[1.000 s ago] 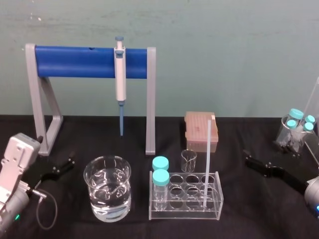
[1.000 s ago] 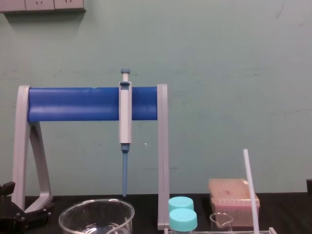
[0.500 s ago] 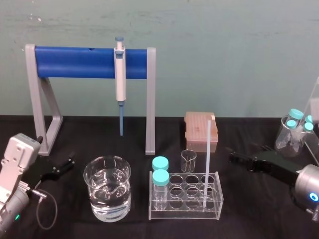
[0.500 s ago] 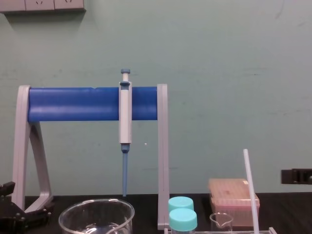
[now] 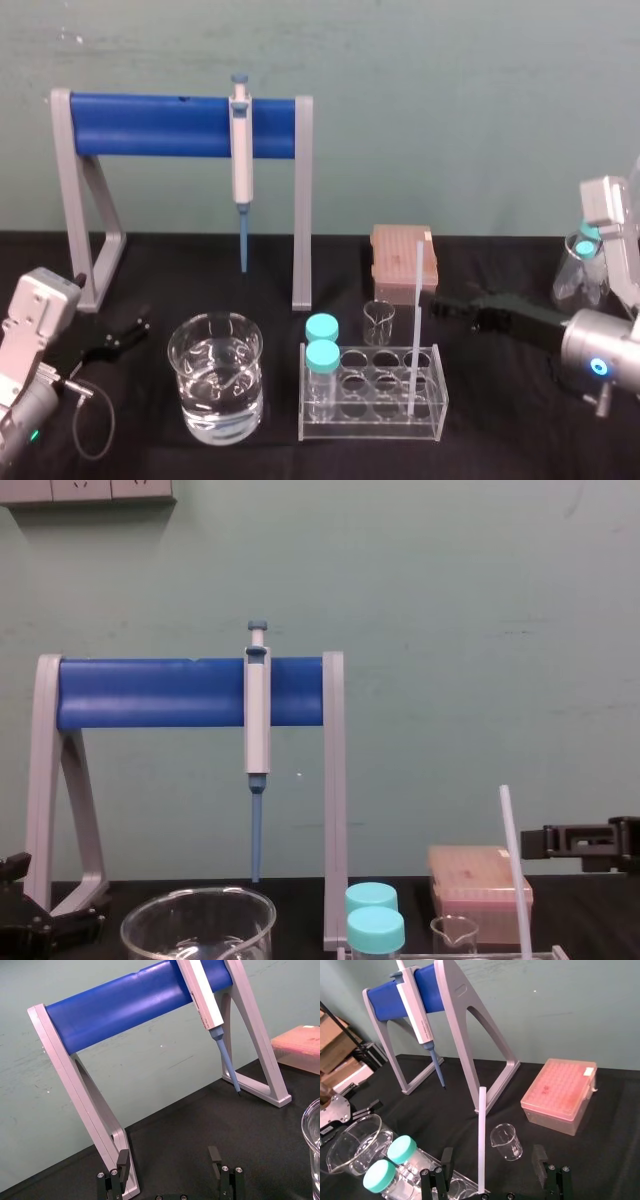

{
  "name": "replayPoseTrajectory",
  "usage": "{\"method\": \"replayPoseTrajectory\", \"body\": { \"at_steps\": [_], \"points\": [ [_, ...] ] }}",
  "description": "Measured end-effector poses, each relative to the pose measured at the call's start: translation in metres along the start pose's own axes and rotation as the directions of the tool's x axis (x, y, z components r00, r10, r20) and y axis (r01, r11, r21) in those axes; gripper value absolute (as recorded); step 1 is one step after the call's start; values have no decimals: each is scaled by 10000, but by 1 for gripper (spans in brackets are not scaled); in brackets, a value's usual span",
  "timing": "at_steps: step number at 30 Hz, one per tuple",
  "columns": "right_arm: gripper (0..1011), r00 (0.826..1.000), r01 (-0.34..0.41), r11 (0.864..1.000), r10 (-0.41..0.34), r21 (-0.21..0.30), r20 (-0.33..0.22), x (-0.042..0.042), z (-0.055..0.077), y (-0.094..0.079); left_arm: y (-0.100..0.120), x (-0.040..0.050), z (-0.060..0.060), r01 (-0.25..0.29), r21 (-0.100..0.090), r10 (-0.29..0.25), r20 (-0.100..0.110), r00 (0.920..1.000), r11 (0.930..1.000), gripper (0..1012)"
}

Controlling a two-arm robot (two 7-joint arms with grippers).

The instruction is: Pick up the stirring rod with one hand, then place it down.

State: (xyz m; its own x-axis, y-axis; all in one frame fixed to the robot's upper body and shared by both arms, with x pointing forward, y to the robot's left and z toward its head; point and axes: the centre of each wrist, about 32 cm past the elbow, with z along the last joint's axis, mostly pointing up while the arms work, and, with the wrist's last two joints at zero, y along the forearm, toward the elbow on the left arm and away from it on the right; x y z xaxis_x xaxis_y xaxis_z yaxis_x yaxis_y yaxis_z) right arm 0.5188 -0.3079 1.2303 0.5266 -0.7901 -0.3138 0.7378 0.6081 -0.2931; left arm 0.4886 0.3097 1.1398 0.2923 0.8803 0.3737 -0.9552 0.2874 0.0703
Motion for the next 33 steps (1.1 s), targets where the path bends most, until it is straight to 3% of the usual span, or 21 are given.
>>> {"method": "replayPoseTrajectory", "body": {
  "at_steps": [13, 33],
  "points": [
    [1003, 9976, -450, 9980, 426, -441, -542, 135, 38, 244, 0, 0, 0, 0, 0, 0, 0, 10000, 10000, 1005],
    [1003, 9951, -820, 9944, 779, -673, -604, 160, 68, 395, 0, 0, 0, 0, 1, 0, 0, 10000, 10000, 1005]
  ]
}}
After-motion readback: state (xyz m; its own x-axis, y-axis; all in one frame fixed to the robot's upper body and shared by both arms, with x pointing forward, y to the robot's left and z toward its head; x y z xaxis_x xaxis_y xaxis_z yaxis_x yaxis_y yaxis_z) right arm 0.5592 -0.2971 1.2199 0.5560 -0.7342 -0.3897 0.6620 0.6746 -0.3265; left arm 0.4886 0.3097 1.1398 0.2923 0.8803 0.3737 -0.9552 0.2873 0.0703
